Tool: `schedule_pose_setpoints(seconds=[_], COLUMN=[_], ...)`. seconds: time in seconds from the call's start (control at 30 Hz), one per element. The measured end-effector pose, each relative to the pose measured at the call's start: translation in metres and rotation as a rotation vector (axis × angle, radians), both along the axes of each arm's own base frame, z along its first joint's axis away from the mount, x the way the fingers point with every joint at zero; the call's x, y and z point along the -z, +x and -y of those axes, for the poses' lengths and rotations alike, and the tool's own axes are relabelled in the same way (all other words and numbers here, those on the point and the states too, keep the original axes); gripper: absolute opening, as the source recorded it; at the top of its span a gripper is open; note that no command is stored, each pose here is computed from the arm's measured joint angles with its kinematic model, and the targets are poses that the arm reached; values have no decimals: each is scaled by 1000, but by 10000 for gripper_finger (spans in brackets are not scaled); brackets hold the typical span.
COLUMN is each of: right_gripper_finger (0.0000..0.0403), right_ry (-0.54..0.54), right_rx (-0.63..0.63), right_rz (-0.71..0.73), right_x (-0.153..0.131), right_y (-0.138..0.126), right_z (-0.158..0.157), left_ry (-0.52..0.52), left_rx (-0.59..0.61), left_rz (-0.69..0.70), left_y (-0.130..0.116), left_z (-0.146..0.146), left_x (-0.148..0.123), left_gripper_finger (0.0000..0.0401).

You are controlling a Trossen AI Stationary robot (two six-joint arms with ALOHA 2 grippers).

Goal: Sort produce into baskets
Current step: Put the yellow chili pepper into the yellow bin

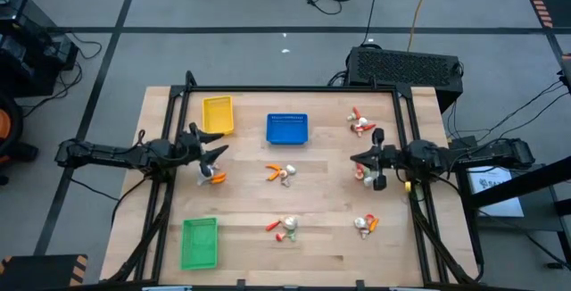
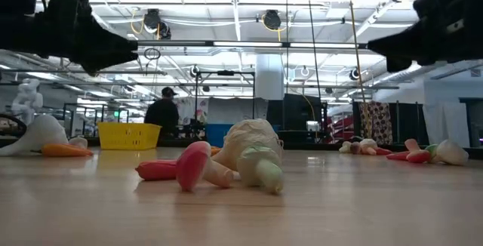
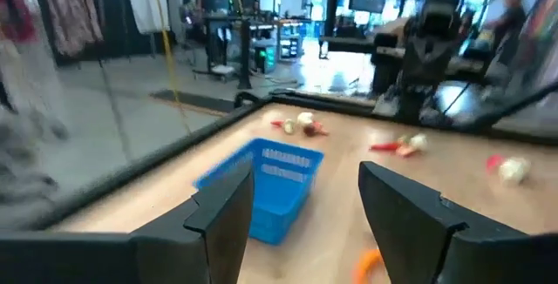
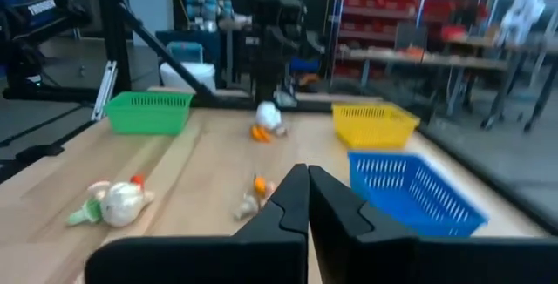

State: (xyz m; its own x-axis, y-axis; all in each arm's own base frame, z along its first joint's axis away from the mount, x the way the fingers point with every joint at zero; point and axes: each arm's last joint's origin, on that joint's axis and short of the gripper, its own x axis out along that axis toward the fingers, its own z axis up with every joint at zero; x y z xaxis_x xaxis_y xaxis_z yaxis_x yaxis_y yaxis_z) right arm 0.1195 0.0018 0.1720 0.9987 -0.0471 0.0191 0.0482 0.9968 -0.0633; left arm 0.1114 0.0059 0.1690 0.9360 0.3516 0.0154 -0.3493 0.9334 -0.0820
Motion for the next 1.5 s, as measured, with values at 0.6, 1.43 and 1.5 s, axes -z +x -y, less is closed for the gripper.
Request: schedule_pose_setpoints(seconds=[0.6, 1.43, 1.5], right_gripper_finger=[0, 0, 0], right_ry=[173, 192, 153], right_rx=[5, 42, 57], right_rz=[264, -626, -649], right_x=[-41, -103, -103], right_y=[16, 167, 168], right_z=[0, -82, -83], left_ry=[57, 22, 19], left_rx=[-100, 332, 344], left_rz=[367, -201, -266], left_y=[-9, 93, 109], left_z=[-3, 23, 27], left_x=[-37, -60, -53], left_gripper_finger=[215, 215, 215])
